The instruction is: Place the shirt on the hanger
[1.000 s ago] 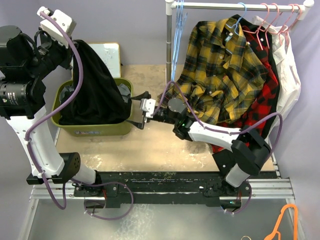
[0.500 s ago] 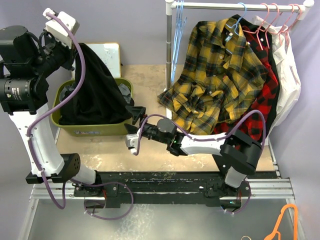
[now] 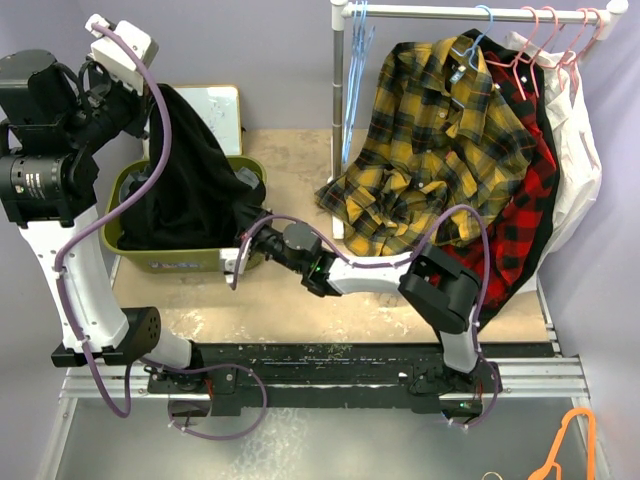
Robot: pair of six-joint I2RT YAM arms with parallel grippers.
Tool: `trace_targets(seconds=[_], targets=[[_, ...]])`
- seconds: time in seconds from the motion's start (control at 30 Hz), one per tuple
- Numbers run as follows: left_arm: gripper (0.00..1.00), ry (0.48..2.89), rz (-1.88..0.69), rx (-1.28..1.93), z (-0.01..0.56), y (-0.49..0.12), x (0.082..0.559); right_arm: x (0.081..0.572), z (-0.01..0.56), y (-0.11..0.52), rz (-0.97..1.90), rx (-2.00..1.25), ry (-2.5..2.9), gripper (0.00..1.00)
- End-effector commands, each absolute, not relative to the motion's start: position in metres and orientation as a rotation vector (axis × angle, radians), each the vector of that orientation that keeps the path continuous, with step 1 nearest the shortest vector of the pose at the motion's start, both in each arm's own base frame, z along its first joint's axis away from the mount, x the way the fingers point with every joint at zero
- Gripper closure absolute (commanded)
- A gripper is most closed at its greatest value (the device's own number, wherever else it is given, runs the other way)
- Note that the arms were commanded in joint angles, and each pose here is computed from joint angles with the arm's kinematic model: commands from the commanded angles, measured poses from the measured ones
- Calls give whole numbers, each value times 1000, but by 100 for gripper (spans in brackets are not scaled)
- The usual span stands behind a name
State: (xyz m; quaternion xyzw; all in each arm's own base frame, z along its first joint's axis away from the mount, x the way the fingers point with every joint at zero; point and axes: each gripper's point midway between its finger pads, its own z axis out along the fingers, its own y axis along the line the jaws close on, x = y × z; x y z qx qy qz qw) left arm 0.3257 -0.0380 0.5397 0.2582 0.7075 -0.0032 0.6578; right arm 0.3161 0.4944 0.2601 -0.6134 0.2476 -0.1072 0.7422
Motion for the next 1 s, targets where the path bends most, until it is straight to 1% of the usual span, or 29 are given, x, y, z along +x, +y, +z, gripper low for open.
trace_targets(seconds=[0.0,0.1,0.23,0.33,0.43,0.5,0.57,0.67,0.73,0.8,0.97], targets=[[100,1468,92,498,584,-24,326,281,434,476,-88,-1041,441,100],[100,1416,131,452,601,-17,334,259,496,465,74,-973,466,100],[100,1367,132,433,613,-17,352,252,550,448,164,-910,529,100],[100,1374,96,432,604,-20,376,253,573,435,188,-862,589,100],[100,1419,10,459,580,-32,408,256,578,422,185,-833,648,100],[100,1474,-66,507,555,-55,428,257,569,416,223,-824,716,100],[100,1542,-124,581,522,-86,447,256,548,412,282,-832,793,100],[100,1663,-233,670,463,-128,467,266,507,395,249,-802,930,100],[100,1743,-308,685,423,-145,480,264,473,389,293,-809,1028,100],[100,1840,-354,669,382,-151,493,260,444,381,360,-773,1114,100],[100,2039,-327,626,298,-142,515,267,376,357,390,-652,1278,100]])
